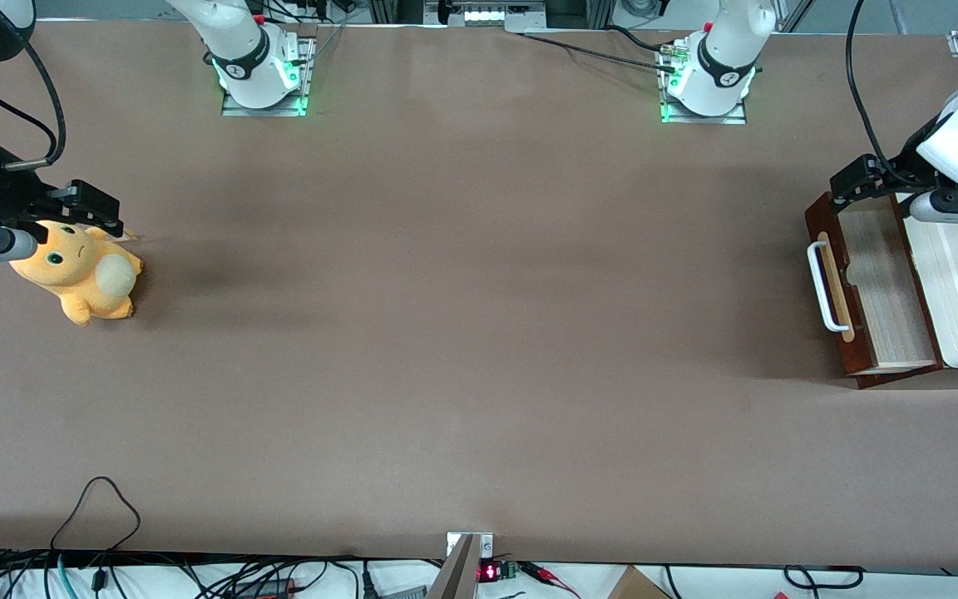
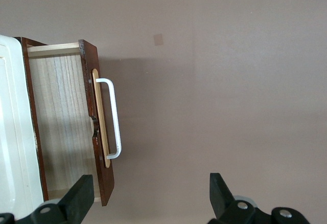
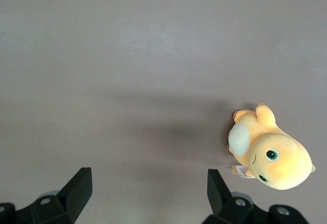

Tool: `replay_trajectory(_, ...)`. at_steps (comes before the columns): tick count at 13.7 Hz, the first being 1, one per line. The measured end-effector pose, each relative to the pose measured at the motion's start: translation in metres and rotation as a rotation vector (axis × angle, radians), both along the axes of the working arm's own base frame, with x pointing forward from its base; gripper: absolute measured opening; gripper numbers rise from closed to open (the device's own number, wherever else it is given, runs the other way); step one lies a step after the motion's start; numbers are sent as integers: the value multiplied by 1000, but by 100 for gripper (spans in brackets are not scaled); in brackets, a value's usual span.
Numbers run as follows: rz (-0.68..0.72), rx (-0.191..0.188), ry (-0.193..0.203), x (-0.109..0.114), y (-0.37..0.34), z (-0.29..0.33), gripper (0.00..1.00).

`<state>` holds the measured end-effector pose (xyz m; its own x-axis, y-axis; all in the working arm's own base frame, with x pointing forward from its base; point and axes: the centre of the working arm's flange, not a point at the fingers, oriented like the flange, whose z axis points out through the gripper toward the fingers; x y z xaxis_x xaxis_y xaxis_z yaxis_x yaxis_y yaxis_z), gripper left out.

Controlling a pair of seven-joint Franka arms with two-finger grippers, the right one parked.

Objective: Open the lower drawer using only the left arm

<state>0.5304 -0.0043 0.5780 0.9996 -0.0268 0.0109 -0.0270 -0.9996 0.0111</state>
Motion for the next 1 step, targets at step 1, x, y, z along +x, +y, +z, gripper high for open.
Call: replay_trajectory(1, 0, 0, 0, 0, 0, 0, 100)
